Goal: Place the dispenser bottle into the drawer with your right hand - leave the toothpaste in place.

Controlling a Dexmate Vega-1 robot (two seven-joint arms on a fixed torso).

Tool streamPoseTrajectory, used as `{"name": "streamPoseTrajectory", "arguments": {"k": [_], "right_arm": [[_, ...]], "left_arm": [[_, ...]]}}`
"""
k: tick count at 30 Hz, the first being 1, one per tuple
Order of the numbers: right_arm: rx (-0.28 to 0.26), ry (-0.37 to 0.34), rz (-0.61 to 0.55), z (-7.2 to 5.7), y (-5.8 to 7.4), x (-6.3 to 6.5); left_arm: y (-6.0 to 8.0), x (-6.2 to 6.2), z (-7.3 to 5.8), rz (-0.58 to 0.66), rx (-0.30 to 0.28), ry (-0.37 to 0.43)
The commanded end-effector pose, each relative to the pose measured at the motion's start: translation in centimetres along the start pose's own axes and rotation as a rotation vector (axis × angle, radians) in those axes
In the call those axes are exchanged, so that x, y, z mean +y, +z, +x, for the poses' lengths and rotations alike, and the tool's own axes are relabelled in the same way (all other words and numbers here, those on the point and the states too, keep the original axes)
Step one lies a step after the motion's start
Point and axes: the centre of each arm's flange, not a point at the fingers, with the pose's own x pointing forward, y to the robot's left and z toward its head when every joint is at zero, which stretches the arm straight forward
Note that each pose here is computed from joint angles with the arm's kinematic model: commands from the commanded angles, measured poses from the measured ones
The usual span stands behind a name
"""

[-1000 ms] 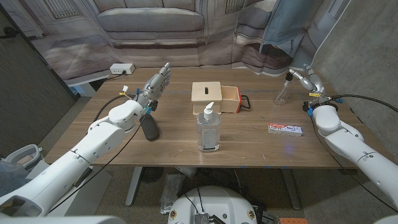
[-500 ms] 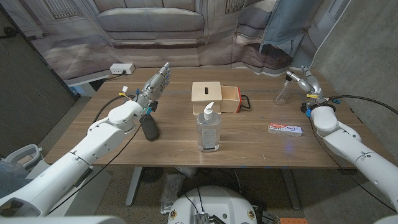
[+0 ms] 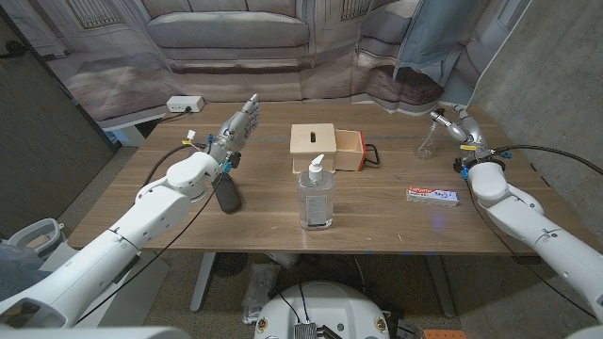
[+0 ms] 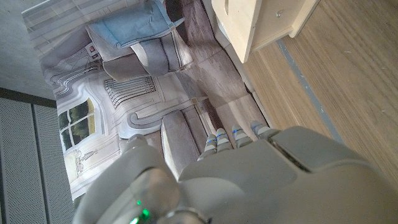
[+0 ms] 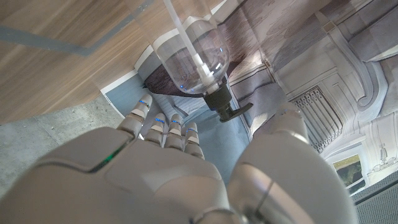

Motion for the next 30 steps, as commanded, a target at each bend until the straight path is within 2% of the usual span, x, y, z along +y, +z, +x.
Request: {"name": "streamPoseTrajectory", "arguments": {"k": [1, 15, 30], "right_arm": [[-0.004, 0.003, -0.001, 0.3, -0.3, 0.8], [-0.014, 0.015, 0.019, 0.2, -0.4, 2.1], [-0.02, 0.025, 0.018, 0.5, -0.6, 3.0]], "left_arm": [[0.5, -0.5, 0.2, 0.01, 0.0, -0.003], [0.2, -0.3, -1.0, 0.001, -0.008, 0.017], [-0.3, -0.5, -0.9, -0.009, -0.004, 0.013]]}}
